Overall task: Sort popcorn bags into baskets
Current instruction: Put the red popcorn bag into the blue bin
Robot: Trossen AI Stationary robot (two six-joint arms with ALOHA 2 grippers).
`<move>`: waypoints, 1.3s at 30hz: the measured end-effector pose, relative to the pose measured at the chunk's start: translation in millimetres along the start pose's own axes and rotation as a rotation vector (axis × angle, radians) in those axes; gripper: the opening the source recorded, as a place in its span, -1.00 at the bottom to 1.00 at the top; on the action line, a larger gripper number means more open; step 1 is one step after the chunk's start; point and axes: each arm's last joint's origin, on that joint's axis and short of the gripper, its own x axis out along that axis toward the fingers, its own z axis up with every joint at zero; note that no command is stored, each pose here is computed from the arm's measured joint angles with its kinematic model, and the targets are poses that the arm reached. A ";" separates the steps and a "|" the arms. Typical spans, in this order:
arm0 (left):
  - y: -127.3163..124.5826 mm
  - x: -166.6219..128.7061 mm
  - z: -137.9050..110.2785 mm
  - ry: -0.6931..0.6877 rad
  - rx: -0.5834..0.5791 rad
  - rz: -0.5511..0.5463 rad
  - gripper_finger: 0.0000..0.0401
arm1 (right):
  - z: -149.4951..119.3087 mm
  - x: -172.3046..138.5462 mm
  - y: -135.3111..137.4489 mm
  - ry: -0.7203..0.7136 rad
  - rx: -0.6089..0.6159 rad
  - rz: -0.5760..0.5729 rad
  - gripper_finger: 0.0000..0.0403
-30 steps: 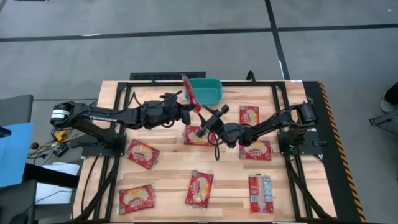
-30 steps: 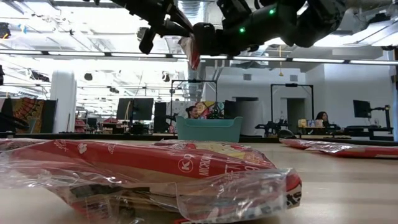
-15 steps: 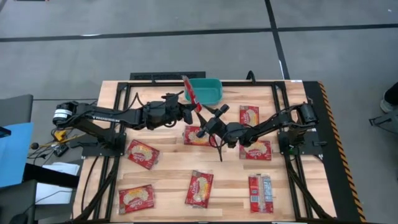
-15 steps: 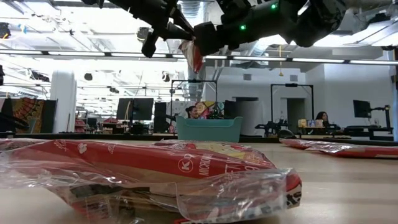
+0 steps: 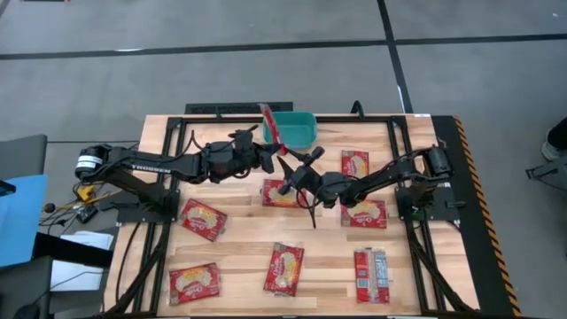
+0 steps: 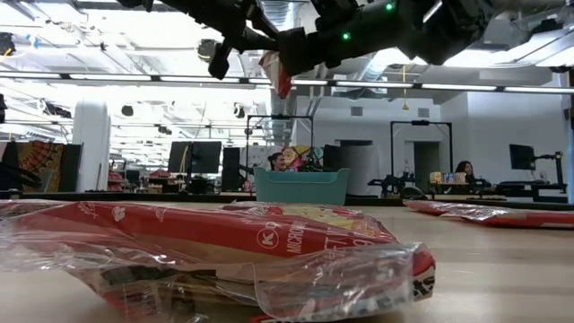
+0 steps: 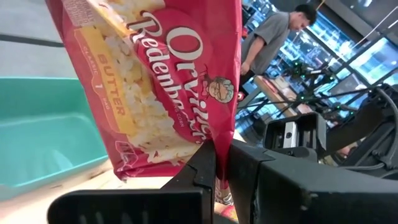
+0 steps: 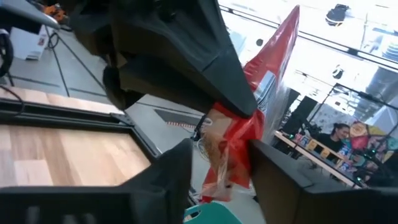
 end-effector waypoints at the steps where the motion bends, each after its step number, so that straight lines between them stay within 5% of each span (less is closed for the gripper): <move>1: -0.1 -0.1 -0.1 0.002 0.000 -0.002 -0.96 | 0.9 0.5 -0.2 0.002 0.002 -0.005 -0.26; 8: -0.1 -0.3 -0.7 0.018 0.001 -0.010 -0.94 | 2.3 2.1 0.2 0.043 -0.039 -0.039 -0.93; 20: 3.6 -14.9 11.4 0.074 0.213 0.025 -0.45 | 5.2 -4.6 -12.8 0.189 -0.132 0.039 -0.98; 23: 2.2 -22.1 19.0 0.069 0.286 0.022 -0.27 | 5.8 -5.7 -25.1 0.232 -0.128 0.105 -0.98; 30: 4.9 -42.8 31.5 0.136 0.685 0.009 0.03 | 12.4 -10.5 -60.9 0.291 -0.126 0.289 -0.98; 39: 25.7 -45.6 29.9 0.359 0.909 -0.050 0.21 | 23.1 -11.5 -115.2 0.219 -0.060 0.580 -0.98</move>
